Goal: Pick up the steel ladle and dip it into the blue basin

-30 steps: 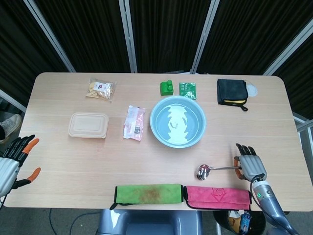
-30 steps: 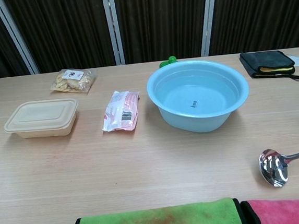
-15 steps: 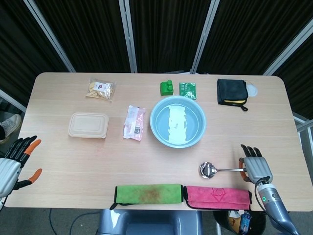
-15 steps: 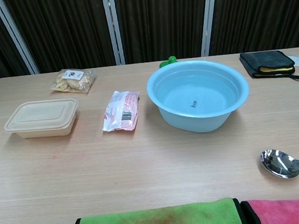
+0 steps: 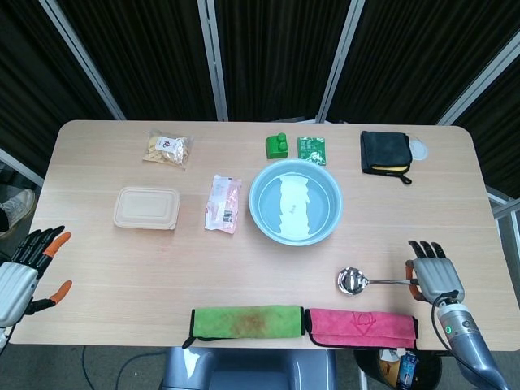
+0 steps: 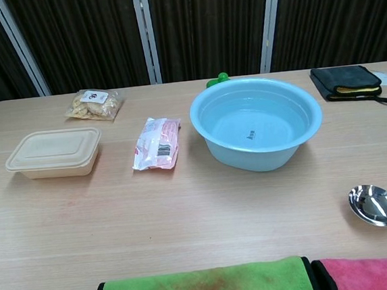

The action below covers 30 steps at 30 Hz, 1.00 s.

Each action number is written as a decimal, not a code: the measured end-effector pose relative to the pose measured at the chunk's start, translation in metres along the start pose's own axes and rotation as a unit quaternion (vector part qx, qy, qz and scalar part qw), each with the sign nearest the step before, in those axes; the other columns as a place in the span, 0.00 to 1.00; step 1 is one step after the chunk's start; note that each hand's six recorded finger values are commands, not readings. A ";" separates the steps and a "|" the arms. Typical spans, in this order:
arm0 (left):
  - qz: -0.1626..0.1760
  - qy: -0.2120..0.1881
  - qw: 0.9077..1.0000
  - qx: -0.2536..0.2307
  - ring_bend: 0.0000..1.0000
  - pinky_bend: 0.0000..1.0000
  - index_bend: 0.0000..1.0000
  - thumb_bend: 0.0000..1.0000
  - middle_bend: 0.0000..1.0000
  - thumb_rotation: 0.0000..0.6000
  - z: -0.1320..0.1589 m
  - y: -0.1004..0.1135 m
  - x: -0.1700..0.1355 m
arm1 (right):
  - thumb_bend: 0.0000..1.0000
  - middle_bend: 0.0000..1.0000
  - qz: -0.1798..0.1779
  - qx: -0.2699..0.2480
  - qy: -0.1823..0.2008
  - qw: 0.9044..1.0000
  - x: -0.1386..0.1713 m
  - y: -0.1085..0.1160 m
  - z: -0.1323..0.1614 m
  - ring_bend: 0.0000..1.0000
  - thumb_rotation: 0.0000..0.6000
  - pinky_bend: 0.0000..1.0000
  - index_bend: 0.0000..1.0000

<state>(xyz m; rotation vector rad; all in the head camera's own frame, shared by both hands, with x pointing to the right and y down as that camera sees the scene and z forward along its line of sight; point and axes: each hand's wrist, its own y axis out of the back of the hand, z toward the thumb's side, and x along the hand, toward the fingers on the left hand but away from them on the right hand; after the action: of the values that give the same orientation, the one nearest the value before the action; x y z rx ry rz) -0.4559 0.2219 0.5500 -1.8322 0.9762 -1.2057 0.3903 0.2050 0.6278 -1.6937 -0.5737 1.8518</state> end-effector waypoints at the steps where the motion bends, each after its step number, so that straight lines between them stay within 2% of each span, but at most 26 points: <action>1: 0.000 -0.001 1.000 0.000 0.00 0.00 0.04 0.35 0.00 1.00 0.000 0.000 0.000 | 0.50 0.07 -0.001 -0.001 0.000 1.000 0.002 0.003 0.000 0.00 1.00 0.00 0.75; 11: 0.001 -0.002 1.000 -0.003 0.00 0.00 0.04 0.35 0.00 1.00 0.000 0.001 -0.002 | 0.51 0.07 0.003 -0.020 0.004 1.000 0.008 0.013 0.000 0.00 1.00 0.00 0.76; 15: 0.001 -0.003 1.000 -0.003 0.00 0.00 0.04 0.35 0.00 1.00 0.000 0.001 -0.002 | 0.51 0.07 0.001 -0.020 0.005 1.000 0.009 0.024 -0.001 0.00 1.00 0.00 0.76; 24: -0.001 0.001 1.000 0.002 0.00 0.00 0.04 0.35 0.00 1.00 0.000 -0.001 -0.001 | 0.51 0.07 -0.007 -0.022 0.005 1.000 0.006 0.067 0.005 0.00 1.00 0.00 0.76; 30: -0.003 0.012 1.000 0.006 0.00 0.00 0.04 0.35 0.00 1.00 -0.004 -0.003 0.002 | 0.51 0.07 -0.011 -0.028 0.015 0.999 -0.004 0.097 0.021 0.00 1.00 0.00 0.76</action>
<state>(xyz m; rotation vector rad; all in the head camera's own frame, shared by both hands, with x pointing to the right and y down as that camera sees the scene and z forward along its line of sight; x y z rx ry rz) -0.4584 0.2208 0.5543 -1.8158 0.9752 -1.2360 0.3580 0.1305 0.5699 -1.7415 -0.6349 1.8079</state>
